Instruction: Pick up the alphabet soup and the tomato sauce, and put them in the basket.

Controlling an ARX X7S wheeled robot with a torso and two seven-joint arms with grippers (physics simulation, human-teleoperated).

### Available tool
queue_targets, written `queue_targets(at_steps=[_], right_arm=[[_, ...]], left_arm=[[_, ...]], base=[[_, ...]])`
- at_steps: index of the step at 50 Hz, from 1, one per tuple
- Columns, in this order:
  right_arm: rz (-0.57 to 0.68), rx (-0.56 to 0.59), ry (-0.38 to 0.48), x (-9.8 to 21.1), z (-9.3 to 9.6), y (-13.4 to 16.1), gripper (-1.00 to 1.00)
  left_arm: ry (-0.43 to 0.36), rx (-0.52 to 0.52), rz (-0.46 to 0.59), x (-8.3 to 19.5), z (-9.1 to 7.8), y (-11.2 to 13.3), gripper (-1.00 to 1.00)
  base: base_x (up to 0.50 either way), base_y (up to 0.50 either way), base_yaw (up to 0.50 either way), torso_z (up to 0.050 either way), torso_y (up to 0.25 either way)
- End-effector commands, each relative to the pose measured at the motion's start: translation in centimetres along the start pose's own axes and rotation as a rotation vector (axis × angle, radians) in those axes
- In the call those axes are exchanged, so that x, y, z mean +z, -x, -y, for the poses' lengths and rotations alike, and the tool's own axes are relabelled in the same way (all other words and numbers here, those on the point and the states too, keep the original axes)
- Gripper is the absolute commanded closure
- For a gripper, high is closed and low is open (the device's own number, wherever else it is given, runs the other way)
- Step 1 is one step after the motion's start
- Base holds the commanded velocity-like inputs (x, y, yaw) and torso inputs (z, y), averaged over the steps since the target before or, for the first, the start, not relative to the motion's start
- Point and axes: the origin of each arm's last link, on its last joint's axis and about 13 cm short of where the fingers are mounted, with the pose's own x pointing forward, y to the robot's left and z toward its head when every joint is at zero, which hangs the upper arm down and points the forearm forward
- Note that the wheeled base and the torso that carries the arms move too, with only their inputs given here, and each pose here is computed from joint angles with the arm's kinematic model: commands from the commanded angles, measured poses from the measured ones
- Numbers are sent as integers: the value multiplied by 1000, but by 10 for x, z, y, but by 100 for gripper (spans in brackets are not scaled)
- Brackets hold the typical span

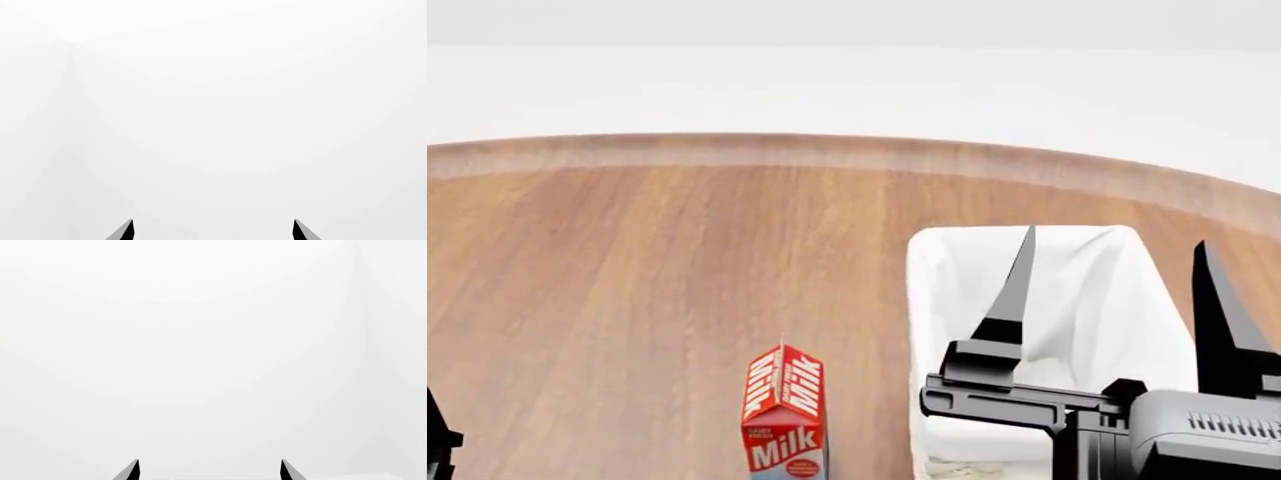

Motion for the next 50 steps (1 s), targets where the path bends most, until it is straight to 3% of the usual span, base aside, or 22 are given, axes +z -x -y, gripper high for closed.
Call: queue_targets(at_steps=[1,8,9,15,18,19,21,27,28,35,42,50], right_arm=[[5,2,7,0,0,2,-100],[-45,40,-27,12,0,1,-100],[-64,62,-25,27,-1,-6,-100],[-201,156,-19,55,4,-12,-100],[-270,176,-30,66,7,-15,-100],[-318,137,-23,74,10,-22,-100],[-373,201,-20,79,7,-15,-100],[-520,229,-17,89,4,-7,-100],[-517,231,22,92,4,-5,-100],[-695,214,41,102,6,2,-100],[-748,260,122,116,5,15,-100],[-867,263,203,97,7,46,-100]], left_arm=[[-1,1,0,-1,0,0,-100],[-2,1,-2,0,0,0,-100],[-3,2,-2,0,-1,0,-100],[-6,3,1,2,0,-1,-100],[-8,2,0,1,0,-1,-100],[-11,2,-1,1,0,0,-100],[-11,3,-1,2,0,0,-100],[-13,1,-4,3,0,0,-100],[-18,-1,-7,3,1,0,-100],[-12,2,-10,4,1,1,-100],[-14,1,-7,6,2,1,-100],[-13,3,-10,5,1,3,-100]], base=[[0,0,0,0,0],[0,0,0,0,0],[0,0,0,0,0],[0,0,0,0,0],[0,0,0,0,0],[0,0,0,0,0],[0,0,0,0,0],[0,0,0,0,0],[0,0,0,0,0],[0,0,0,0,0],[0,0,0,0,0],[0,0,0,0,0]])
